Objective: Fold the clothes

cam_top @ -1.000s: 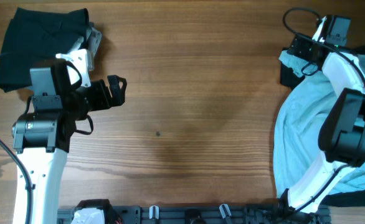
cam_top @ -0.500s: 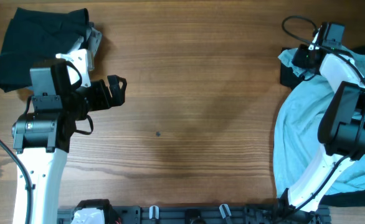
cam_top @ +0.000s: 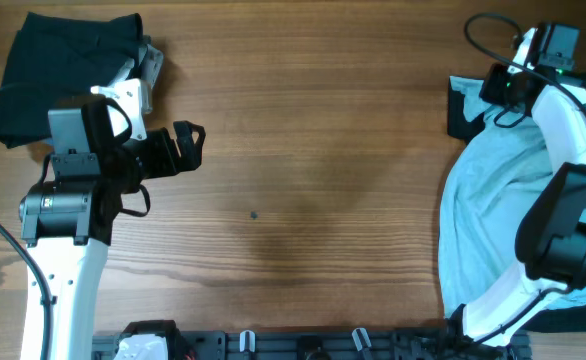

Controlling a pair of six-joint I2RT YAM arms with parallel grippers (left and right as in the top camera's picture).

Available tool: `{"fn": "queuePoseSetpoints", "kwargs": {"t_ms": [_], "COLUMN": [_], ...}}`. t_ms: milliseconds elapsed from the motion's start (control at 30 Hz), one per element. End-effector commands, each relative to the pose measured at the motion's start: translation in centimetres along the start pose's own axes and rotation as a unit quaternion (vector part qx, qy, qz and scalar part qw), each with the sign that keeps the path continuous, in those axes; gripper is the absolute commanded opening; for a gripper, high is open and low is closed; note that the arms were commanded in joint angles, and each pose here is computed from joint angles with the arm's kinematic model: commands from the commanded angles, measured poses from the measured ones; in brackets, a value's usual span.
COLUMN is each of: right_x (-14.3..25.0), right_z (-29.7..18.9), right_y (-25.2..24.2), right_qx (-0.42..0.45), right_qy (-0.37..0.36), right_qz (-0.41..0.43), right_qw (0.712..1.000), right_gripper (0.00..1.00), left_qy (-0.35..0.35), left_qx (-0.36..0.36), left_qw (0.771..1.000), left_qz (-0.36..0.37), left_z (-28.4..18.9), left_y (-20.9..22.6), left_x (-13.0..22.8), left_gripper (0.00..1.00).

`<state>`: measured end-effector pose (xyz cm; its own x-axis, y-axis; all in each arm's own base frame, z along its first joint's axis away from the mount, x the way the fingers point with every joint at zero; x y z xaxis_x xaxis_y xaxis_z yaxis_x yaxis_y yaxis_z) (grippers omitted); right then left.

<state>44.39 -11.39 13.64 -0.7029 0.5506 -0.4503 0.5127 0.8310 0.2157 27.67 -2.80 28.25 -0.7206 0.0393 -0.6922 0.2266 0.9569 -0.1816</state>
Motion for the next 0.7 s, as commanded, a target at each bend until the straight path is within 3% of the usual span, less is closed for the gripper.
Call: {"fn": "queuePoseSetpoints", "kwargs": {"t_ms": [0,33,67,100,167,233,333,367,433,467,667], "right_x": [1.2,0.8,0.5,0.2,-0.6,-0.7,0.1,0.5,1.0,0.6,-4.2], "right_z": [1.7,1.8,1.8,1.8,1.8,2.0,4.1,5.0,6.2,6.0,-4.0], "right_y": [-0.4,-0.3,-0.3,-0.3,-1.2,-1.2,-1.2,-1.0,-0.5,-0.5,2.8], "right_qx": [-0.001,-0.003,-0.006,-0.004,0.038,0.041,0.026,0.015,-0.012,-0.009,-0.098], "right_qy": [0.030,0.021,0.012,0.005,-0.025,-0.029,-0.007,0.002,0.012,0.003,-0.090], "right_qz": [-0.018,-0.018,-0.018,-0.018,-0.008,-0.004,-0.005,-0.005,-0.004,0.000,-0.002], "right_qw": [0.999,1.000,1.000,1.000,0.999,0.999,1.000,1.000,1.000,1.000,0.991], "right_gripper": [0.04,0.12,0.62,0.84,0.98,1.00,0.99,0.89,0.18,0.04,0.04], "left_qy": [-0.015,-0.015,-0.015,-0.015,-0.015,-0.015,-0.015,-0.015,-0.015,-0.015,-0.016], "left_qx": [0.010,0.010,0.010,0.010,0.010,0.010,0.010,0.010,0.010,0.010,0.013], "left_qw": [1.000,1.000,1.000,1.000,1.000,1.000,1.000,1.000,1.000,1.000,1.000], "left_qz": [0.005,0.005,0.005,0.005,0.005,0.005,0.005,0.005,0.005,0.005,0.005], "left_z": [-0.7,-0.7,-0.7,-0.7,-0.7,-0.7,-0.7,-0.7,-0.7,-0.7,-0.7], "left_y": [-0.5,-0.5,-0.5,-0.5,-0.5,-0.5,-0.5,-0.5,-0.5,-0.5,-0.6], "left_x": [-0.7,-0.7,-0.7,-0.7,-0.7,-0.7,-0.7,-0.7,-0.7,-0.7,-0.7], "left_gripper": [1.00,1.00,1.00,1.00,1.00,1.00,1.00,1.00,1.00,1.00,0.99]}}
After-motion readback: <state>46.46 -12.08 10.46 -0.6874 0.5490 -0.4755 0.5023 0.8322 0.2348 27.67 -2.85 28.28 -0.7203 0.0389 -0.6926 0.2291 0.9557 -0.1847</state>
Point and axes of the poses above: each gripper's point midway between its finger pads, its own z axis out along the fingers, its own y axis along the line the jaws close on, x = y × z, the point moved 6 cm from there along -z, back along the fingers, and after that the axes turned 15 degrees about z, right-handed, at the moved point
